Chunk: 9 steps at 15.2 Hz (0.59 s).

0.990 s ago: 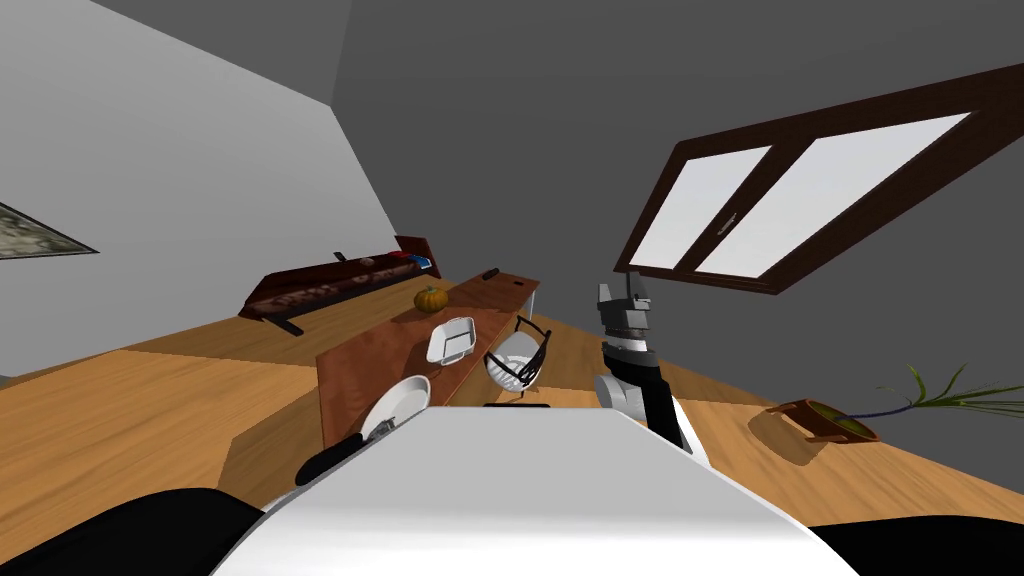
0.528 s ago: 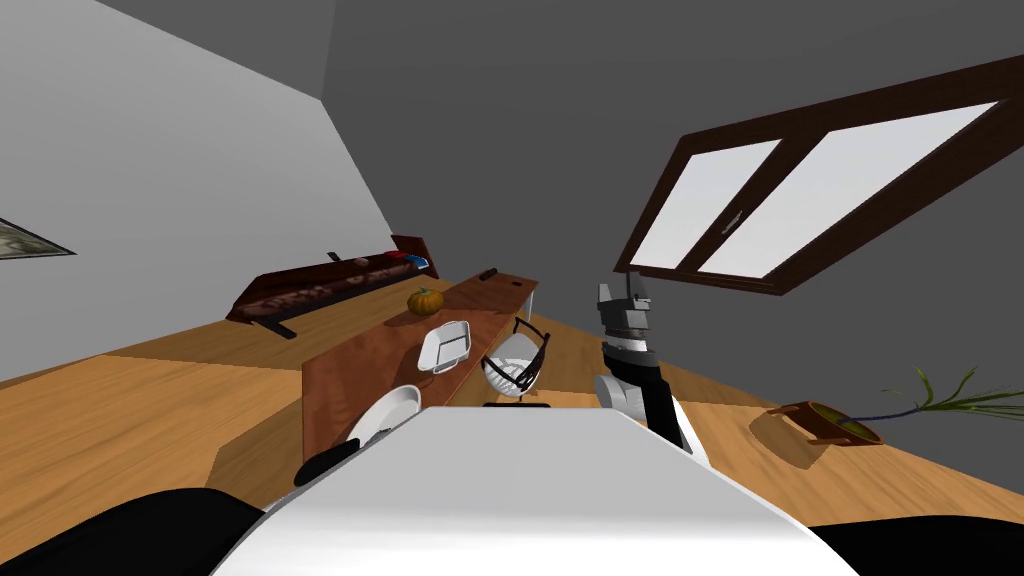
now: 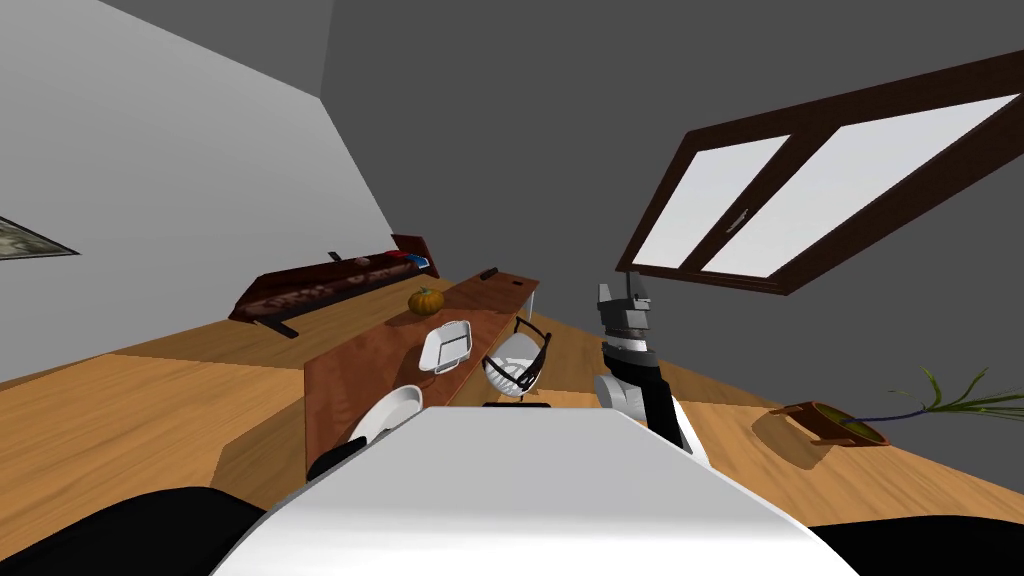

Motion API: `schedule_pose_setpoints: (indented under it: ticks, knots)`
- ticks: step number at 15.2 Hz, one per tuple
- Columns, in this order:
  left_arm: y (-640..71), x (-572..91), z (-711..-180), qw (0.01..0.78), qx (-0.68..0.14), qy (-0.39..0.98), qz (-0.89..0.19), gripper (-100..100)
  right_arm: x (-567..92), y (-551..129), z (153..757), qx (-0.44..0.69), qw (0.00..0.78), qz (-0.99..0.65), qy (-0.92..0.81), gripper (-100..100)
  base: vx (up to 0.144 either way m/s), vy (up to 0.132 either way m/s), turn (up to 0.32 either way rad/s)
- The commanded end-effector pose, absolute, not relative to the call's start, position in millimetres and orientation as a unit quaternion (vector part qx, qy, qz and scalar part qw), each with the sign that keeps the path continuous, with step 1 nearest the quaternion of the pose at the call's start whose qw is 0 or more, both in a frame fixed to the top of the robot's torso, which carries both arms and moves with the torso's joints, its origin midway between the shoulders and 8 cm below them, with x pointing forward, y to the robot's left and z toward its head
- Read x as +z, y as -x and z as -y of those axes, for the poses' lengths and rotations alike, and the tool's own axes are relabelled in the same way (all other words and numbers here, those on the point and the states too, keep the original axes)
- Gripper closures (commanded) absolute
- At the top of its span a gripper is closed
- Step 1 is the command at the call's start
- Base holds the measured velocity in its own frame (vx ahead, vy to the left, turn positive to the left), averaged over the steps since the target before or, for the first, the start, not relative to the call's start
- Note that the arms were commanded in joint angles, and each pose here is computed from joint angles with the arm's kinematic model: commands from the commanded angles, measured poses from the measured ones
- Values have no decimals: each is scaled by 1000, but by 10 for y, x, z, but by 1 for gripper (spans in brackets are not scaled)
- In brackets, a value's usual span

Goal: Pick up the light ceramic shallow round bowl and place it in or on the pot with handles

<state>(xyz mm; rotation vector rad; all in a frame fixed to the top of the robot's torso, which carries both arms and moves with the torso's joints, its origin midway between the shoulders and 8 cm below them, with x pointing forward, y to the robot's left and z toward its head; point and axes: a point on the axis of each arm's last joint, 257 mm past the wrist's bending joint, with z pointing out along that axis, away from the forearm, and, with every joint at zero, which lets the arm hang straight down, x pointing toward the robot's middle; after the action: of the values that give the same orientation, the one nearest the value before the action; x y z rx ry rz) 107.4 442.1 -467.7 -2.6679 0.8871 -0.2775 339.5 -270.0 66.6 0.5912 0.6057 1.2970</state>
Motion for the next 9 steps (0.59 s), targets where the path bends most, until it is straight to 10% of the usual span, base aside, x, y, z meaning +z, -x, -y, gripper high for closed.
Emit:
schedule_pose_setpoints:
  ticks: [1,9]
  knots:
    - [-1074,-4677,-4421,158,-97,933,-310,100,666,-3395,2700,586,715,-273,-267,0,0,0,0]
    - [-1021,-4490,-4429,158,-94,933,-309,100,666,-3395,2700,586,715,-273,-267,0,0,-11,-4]
